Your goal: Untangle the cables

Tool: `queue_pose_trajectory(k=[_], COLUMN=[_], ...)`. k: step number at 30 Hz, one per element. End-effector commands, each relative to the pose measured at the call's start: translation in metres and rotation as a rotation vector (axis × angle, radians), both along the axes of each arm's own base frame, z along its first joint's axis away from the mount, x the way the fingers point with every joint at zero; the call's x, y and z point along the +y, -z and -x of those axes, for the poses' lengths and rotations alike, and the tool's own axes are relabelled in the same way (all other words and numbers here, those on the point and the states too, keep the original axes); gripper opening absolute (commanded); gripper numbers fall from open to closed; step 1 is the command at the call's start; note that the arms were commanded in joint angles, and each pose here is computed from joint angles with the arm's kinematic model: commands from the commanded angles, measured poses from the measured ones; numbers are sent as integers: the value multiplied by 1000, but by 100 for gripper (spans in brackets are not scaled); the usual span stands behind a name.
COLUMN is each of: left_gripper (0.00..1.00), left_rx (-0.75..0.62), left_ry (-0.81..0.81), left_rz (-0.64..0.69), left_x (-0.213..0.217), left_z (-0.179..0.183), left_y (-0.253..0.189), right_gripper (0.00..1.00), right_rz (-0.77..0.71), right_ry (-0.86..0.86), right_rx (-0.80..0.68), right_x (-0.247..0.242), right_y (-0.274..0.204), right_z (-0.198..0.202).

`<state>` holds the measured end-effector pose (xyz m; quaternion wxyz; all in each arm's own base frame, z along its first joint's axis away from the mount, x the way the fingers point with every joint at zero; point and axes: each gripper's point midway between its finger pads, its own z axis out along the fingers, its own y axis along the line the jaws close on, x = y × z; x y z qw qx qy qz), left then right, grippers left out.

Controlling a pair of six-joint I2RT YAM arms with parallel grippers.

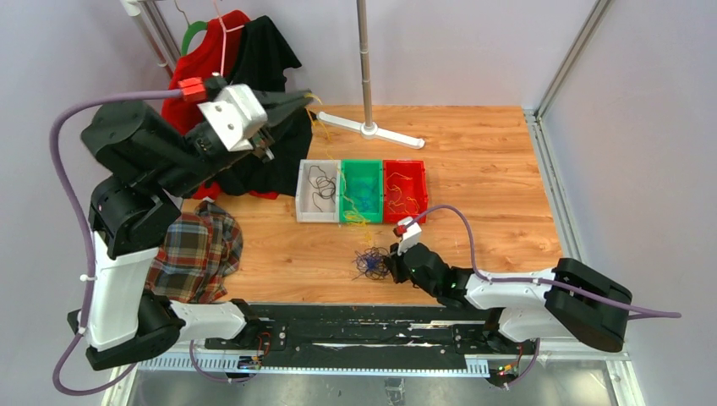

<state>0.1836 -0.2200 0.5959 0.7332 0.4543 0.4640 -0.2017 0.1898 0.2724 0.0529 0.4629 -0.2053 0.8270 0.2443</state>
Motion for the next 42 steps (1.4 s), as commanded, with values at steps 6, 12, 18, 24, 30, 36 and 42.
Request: queue_pose_trajectory(k=[6, 12, 18, 24, 30, 36, 42], left_gripper=[1, 1, 1, 1, 0, 0, 1], left_rx=[-537, -697, -669, -466, -278, -150, -49], left_ry=[-389, -401, -327, -32, 45, 127, 214], left_rz=[580, 720, 681, 446, 297, 233, 208], left_x=[102, 134, 122, 49, 19, 1, -17], left_z=[10, 45, 48, 43, 30, 32, 35], left_y=[-170, -220, -210, -120, -53, -11, 5], right_gripper=[0, 1, 1, 44, 68, 70, 70], right_rz=[147, 201, 246, -12, -176, -385, -395], right_ry=[81, 104, 126, 12, -138, -274, -203], right_rx=[14, 31, 26, -148, -253, -373, -463], right_x=[-34, -44, -53, -7, 22, 34, 21], right_y=[27, 37, 27, -92, -192, -270, -292], right_z=[0, 1, 0, -12, -2, 21, 10])
